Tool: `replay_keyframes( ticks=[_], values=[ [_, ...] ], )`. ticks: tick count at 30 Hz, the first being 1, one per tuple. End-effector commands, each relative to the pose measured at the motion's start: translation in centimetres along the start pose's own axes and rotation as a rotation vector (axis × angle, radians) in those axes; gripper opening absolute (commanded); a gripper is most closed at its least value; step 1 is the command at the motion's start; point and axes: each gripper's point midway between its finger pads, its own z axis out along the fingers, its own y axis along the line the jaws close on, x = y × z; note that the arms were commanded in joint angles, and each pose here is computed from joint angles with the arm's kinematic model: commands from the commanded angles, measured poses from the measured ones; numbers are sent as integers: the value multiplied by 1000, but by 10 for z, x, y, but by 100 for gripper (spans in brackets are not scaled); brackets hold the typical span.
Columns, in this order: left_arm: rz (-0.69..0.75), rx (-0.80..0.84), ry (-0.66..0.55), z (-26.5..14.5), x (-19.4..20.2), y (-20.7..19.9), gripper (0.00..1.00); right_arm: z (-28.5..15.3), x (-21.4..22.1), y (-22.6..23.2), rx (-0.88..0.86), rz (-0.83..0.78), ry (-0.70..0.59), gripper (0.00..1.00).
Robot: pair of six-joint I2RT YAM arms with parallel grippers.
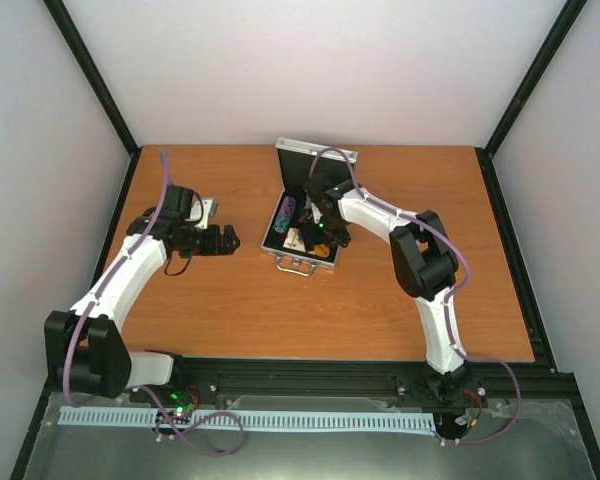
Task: Pack up texas hold em set
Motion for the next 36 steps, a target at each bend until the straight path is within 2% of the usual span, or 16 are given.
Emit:
replay_keyframes(
  ticks=[1,6,19,24,31,36],
  values=[
    [16,-4,-28,-5,-13,-1,100,21,10,-11,18,-1,37,77],
    [14,-8,-25,-6,-11,0,100,24,15,-11,10,2,36,71],
    [16,-10,-27,-6,-11,0,100,6,8,-21,76,5,-9,49],
    [14,-8,-29,-6,-11,0,100,-4,6,-19,78,6,-25,30],
    [15,-8,-30,-5,-12,0,100,-18,-7,-16,78,-3,-56,29],
    [15,-12,-29,-5,-11,0,100,-23,-9,-20,111,5,-63,22]
  ],
)
